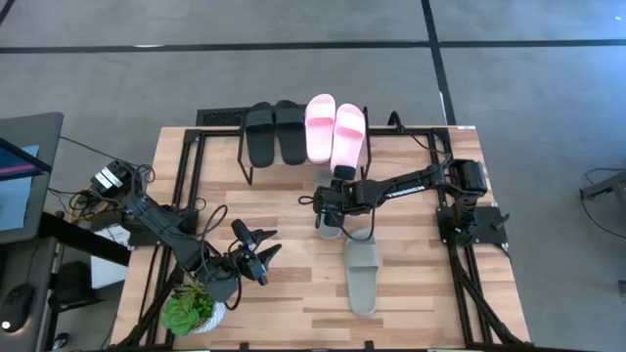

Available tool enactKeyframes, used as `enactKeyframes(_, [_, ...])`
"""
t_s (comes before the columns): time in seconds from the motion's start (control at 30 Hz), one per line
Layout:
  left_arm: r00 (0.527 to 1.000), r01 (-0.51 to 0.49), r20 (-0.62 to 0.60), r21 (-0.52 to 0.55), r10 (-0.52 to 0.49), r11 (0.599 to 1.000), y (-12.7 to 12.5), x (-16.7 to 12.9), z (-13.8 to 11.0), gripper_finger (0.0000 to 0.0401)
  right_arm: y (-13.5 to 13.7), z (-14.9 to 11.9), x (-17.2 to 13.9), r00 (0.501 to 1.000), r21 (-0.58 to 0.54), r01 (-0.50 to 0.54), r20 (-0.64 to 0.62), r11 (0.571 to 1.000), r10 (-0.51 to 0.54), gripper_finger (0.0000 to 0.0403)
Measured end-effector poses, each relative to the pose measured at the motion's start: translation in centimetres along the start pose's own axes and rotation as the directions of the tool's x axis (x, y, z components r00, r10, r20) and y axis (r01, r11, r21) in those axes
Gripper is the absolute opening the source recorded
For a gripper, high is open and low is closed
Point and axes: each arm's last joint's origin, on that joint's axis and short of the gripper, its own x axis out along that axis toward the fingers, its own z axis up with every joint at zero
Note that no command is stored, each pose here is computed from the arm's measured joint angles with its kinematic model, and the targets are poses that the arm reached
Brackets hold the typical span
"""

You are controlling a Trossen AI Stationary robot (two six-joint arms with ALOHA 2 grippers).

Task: Pick and place slides into the shelf
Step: Put the right gray slide under the shelf, then put the gray slide under the shelf

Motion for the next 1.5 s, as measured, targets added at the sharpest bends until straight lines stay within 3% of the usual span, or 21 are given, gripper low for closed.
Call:
enactKeyframes(0.23, [1.0, 0.0, 0.0, 0.0, 0.0, 1.0, 0.0, 0.0, 0.0, 0.0192, 0.4, 0.0, -0.2, 1.0, -0.017, -0.005, 0.002, 1.0, 0.005, 0.019])
enactKeyframes(0.5, [1.0, 0.0, 0.0, -0.006, 0.0, 1.0, 0.0, 0.0, 0.0, 0.0192, 1.2, -0.1, -0.5, 1.0, -0.038, -0.023, 0.002, 0.999, 0.023, 0.0228])
enactKeyframes(1.5, [1.0, 0.009, -0.004, -0.015, -0.009, 1.0, -0.1, 0.0, -0.1, 0.0192, 2.5, -0.5, -3.9, 0.998, -0.079, -0.056, 0.035, 0.995, 0.059, 0.0231])
